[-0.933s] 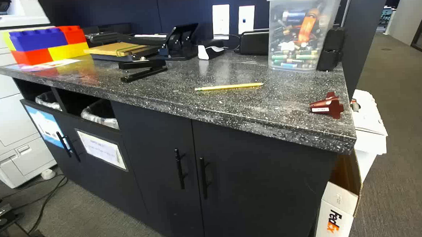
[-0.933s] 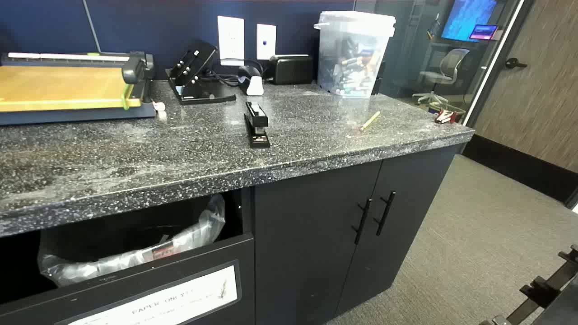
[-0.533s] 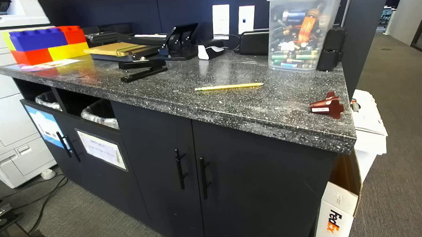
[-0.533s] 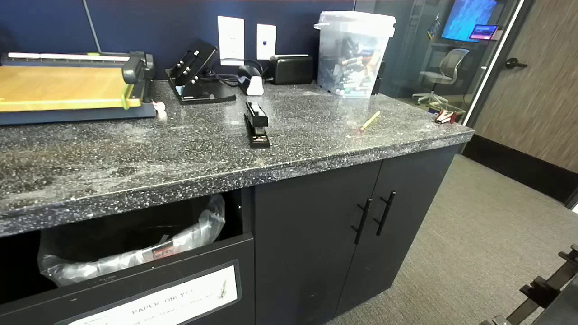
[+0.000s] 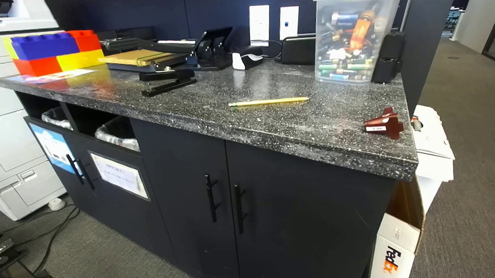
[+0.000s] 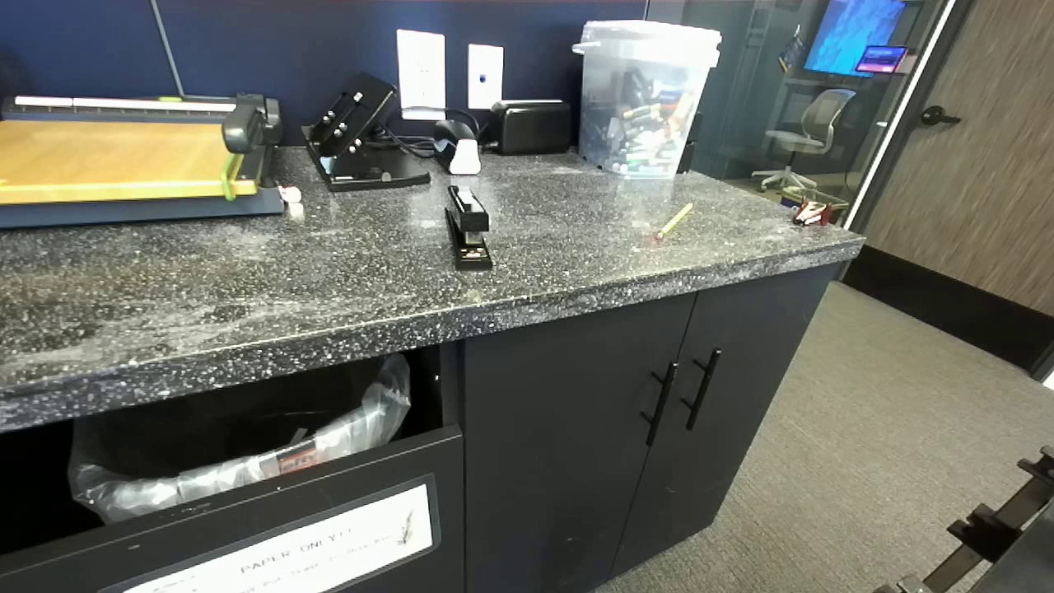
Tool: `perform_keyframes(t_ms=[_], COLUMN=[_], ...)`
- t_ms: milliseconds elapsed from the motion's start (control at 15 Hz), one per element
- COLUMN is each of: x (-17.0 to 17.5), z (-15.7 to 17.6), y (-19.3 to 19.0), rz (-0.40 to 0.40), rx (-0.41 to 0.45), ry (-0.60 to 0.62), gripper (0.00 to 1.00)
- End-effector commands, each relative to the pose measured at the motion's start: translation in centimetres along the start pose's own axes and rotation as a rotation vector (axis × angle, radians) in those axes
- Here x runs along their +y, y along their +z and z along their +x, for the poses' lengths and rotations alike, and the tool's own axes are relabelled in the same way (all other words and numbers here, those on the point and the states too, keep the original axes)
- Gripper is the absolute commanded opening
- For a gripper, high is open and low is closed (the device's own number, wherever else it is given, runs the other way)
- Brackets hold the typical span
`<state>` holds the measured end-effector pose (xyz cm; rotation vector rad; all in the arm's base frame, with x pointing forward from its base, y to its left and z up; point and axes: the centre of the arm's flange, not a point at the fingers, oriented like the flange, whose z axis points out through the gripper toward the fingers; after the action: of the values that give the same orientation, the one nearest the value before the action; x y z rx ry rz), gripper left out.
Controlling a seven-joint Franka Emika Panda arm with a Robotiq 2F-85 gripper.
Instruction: Move the pencil to the left
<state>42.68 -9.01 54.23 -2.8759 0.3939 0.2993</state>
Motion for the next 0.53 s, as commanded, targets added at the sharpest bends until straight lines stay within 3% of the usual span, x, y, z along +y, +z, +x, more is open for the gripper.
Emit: perform_keyframes(t_ms=[0,467], x=[-4.8,-10.2], z=[8.2,22.9], y=[0.8,5.3], rz=[0.024,0.07], rx=[0.004,0.094], ry=[0.072,0.274], gripper=[1.0,1.0])
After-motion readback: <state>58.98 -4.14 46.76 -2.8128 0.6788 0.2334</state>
